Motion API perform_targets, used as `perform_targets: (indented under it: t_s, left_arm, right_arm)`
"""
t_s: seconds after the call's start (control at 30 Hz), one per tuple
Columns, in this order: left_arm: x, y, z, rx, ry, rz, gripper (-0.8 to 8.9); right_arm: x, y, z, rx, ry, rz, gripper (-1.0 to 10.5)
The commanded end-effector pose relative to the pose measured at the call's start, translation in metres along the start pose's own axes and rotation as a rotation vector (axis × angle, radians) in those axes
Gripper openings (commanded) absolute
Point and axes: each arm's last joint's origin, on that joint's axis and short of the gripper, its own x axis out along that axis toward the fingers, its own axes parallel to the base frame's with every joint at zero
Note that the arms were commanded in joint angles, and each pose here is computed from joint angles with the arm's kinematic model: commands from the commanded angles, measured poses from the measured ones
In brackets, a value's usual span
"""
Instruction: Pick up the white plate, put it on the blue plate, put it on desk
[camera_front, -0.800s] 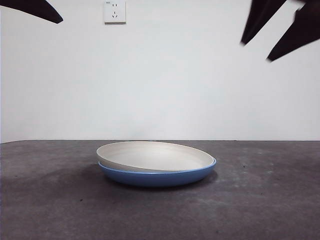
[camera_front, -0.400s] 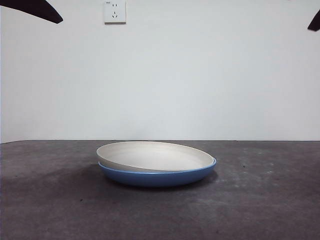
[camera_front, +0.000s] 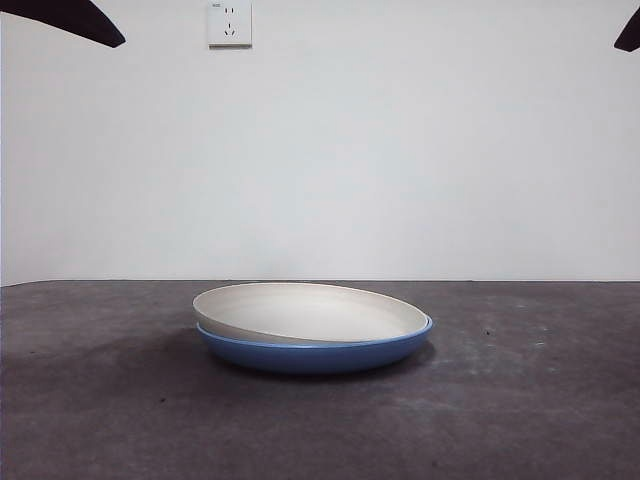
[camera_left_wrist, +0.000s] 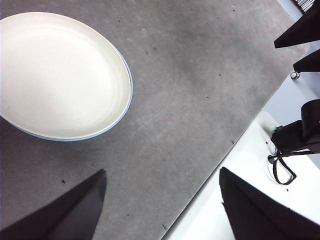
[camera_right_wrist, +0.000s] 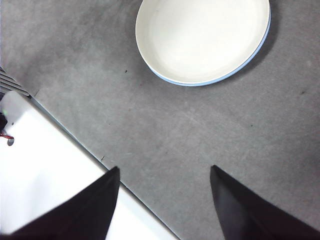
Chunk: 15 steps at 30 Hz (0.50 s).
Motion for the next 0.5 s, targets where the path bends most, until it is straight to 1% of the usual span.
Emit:
perform_targets:
  t_s: [0.03, 0.07, 0.1, 0.13, 0.2, 0.23, 0.5]
  left_arm:
    - [0.0002, -0.0012, 0.0021, 0.021, -0.003, -0.006, 3.15]
    - [0.0002, -0.0012, 0.0021, 0.021, -0.003, -0.006, 2.64]
    - [0.0002, -0.0012, 0.0021, 0.021, -0.003, -0.006, 2.03]
    - [0.0002, -0.0012, 0.0022, 0.021, -0.003, -0.006, 1.17]
    - [0.0002, -0.0012, 0.0021, 0.021, -0.003, -0.006, -0.01]
    - [0.0002, -0.0012, 0.0021, 0.021, -0.003, -0.006, 0.09]
    - [0.0002, -0.0012, 0.0021, 0.021, -0.003, -0.006, 0.09]
  right_arm:
    - [-0.0023, 0.0026, 0.0046, -0.026, -0.018, 0.008, 2.9]
    - [-0.0023, 0.0026, 0.0046, -0.027, -0.018, 0.008, 2.8]
    - [-0.0023, 0.0026, 0.0045, -0.026, -0.018, 0.008, 2.5]
    - [-0.0023, 0.0025, 0.0044, -0.029, -0.017, 0.009, 1.8]
    - [-0.0023, 0.0025, 0.0042, -0.043, -0.015, 0.008, 0.4]
    - [-0.0023, 0.0025, 0.0042, -0.048, -0.015, 0.008, 0.1]
    - [-0.0024, 0.0028, 0.0066, -0.06, -0.038, 0.009, 0.1]
